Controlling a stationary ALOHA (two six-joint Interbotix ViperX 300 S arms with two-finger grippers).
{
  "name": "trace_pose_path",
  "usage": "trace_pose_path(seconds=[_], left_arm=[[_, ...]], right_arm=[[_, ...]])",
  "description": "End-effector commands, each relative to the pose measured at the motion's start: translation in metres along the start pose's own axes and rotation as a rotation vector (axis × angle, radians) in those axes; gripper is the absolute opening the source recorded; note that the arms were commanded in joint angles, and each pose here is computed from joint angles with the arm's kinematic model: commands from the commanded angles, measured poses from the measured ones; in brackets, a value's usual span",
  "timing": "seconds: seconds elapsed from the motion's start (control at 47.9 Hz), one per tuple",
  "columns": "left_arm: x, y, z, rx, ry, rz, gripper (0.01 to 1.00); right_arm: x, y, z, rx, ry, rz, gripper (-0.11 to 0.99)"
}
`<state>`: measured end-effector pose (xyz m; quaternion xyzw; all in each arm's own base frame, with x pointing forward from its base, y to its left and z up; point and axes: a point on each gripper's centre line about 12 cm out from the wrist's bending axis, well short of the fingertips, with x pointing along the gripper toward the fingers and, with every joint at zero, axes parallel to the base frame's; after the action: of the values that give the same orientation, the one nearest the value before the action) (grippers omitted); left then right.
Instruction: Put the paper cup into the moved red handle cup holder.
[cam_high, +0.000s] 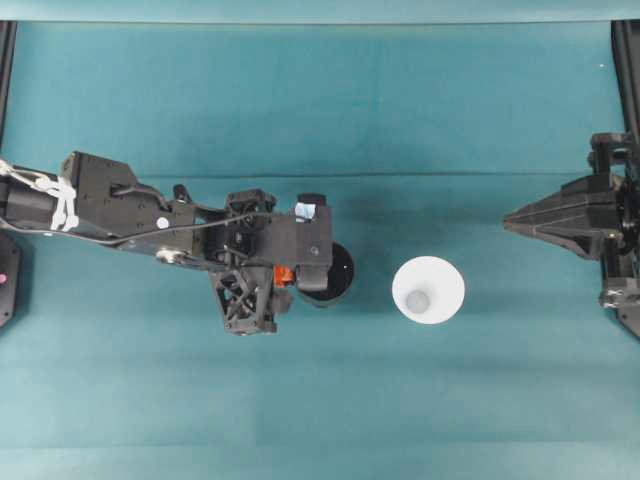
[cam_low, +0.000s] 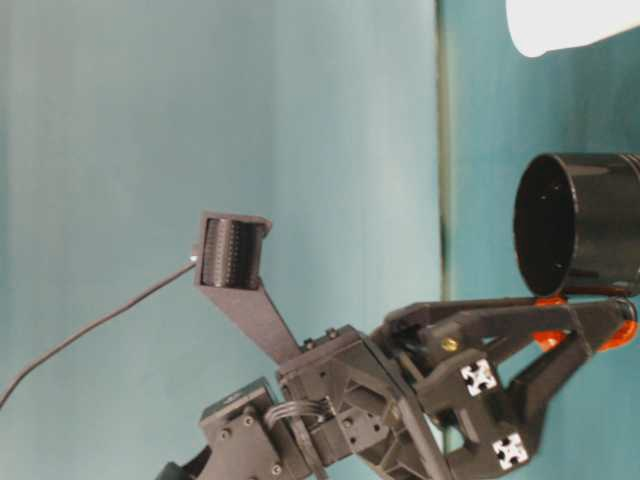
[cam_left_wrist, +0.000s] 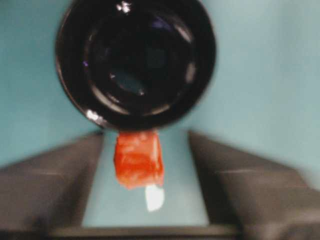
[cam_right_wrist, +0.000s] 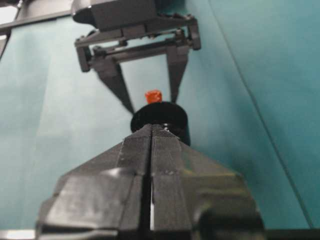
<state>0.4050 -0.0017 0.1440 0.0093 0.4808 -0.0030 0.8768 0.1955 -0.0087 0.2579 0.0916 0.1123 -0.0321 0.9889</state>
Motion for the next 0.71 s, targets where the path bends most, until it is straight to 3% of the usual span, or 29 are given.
trace_pose_path(seconds=[0.0, 0.084, 0.397, 0.522, 0.689], left_arm=[[-0.004, -0.003, 0.004, 0.018, -0.019, -0.003, 0.956], [-0.004, -0.0029, 0.004, 0.028, -0.019, -0.003, 0.941], [-0.005, -0.0023, 0.003, 0.026, -0.017, -0.002, 0.936], [-0.015, 0.0034, 0.003, 0.016, -0.023, 0.006, 0.937], [-0.056, 0.0099, 0.004, 0.009, -0.094, 0.019, 0.937]], right_arm=[[0.001, 0.0003, 0.003, 0.008, -0.009, 0.0, -0.1], [0.001, 0.0001, 0.002, 0.008, -0.005, -0.001, -0.1], [0.001, 0.0, 0.003, 0.008, -0.01, -0.001, -0.1], [0.002, -0.0005, 0.0, 0.011, 0.009, -0.005, -0.1], [0.002, -0.0018, -0.004, 0.043, 0.067, -0.018, -0.1]])
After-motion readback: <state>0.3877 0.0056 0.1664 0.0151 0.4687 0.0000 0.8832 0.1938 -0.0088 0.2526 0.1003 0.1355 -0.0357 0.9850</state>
